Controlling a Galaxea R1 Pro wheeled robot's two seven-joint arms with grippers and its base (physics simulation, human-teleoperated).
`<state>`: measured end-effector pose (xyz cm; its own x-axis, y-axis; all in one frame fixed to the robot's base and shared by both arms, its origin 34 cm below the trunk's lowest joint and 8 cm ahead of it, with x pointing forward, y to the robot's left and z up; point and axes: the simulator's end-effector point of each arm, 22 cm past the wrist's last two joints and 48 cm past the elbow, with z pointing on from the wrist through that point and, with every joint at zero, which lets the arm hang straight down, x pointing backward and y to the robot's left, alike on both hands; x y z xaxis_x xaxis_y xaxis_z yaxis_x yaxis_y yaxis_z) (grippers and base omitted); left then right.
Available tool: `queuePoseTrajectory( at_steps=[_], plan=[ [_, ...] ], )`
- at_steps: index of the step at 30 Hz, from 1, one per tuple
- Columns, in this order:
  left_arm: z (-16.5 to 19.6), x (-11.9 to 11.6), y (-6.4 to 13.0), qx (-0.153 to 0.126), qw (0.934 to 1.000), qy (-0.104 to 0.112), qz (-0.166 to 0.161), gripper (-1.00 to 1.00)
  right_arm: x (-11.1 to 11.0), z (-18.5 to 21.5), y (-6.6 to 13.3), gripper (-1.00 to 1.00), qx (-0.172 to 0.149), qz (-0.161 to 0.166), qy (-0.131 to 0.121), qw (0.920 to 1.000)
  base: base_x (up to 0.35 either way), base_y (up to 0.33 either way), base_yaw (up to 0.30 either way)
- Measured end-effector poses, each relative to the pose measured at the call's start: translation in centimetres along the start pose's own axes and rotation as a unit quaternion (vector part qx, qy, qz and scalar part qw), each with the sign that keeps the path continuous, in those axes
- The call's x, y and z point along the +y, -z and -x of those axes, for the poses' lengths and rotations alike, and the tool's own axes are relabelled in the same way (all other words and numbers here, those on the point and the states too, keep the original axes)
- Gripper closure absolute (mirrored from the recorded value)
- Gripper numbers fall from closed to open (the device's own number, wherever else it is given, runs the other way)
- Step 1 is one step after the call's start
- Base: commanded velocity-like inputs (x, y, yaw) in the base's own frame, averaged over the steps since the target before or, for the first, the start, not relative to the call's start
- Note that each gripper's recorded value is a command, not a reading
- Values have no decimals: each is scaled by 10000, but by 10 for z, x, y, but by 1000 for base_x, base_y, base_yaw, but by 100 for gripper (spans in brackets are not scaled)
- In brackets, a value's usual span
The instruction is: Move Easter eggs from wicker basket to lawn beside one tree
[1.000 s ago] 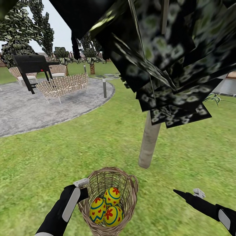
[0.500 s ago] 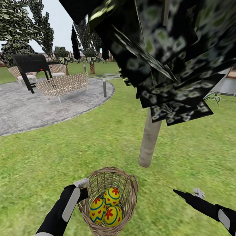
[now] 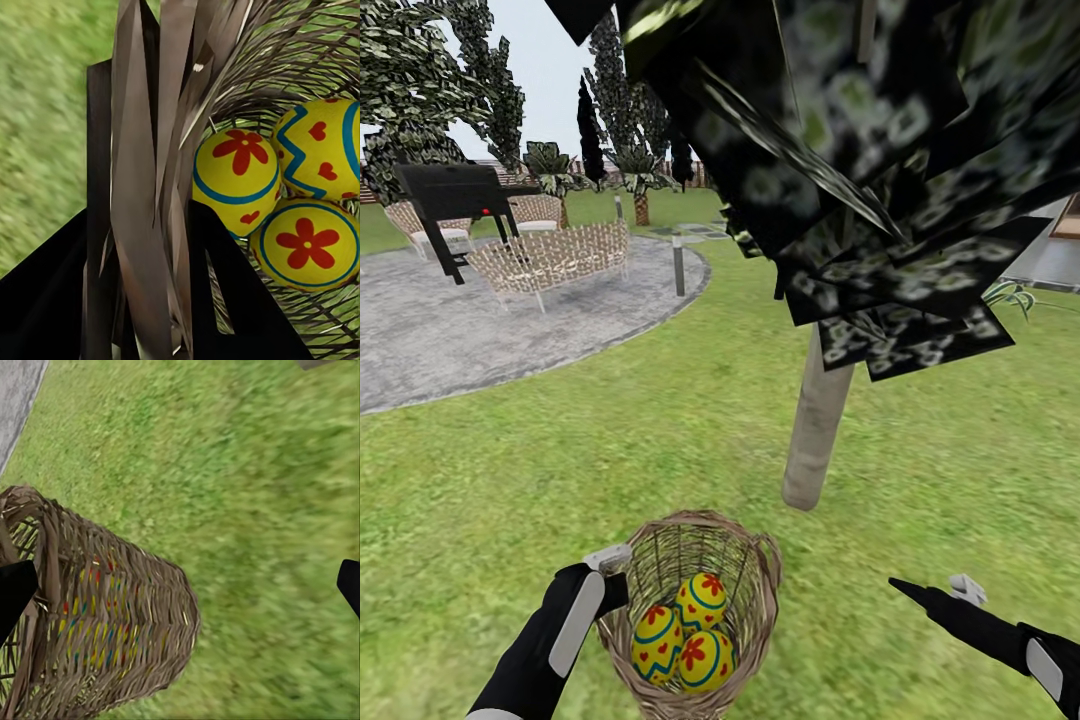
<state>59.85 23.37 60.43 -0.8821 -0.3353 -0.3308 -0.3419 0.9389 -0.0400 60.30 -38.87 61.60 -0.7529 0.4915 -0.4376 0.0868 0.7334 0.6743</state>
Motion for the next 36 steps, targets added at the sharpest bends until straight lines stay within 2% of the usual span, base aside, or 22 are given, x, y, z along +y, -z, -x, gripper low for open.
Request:
queuePoseTrajectory(
  at_steps=[5, 15, 17, 19, 21, 36],
  plan=[
    [1, -1, 0, -33, 10000, -7, -11, 100, 0, 0, 0, -100, 1, 0, -2, 10000, 46, -1, 0],
    [2, 1, 0, -34, 10000, -19, 14, 100, 0, 0, 0, -100, 1, -1, 7, 10000, 326, -3, 0],
    [1, 5, -1, -58, 10000, 41, 15, 100, 0, -3, -2, -100, -25, -2, -39, 10000, 0, 0, 0],
    [-1, 9, -1, -23, 9999, -87, 124, 100, 1, -5, -2, -100, 14, 27, -96, 9999, 0, 0, 0],
    [2, 7, 0, -70, 9999, -40, 86, 100, 3, -8, -4, -100, 70, 40, -81, 9999, 0, 0, 0],
    [-13, 4, -25, 14, 10000, 1, 11, 100, -13, -22, -19, -100, 88, 84, -69, 9999, 0, 0, 0]
  ],
)
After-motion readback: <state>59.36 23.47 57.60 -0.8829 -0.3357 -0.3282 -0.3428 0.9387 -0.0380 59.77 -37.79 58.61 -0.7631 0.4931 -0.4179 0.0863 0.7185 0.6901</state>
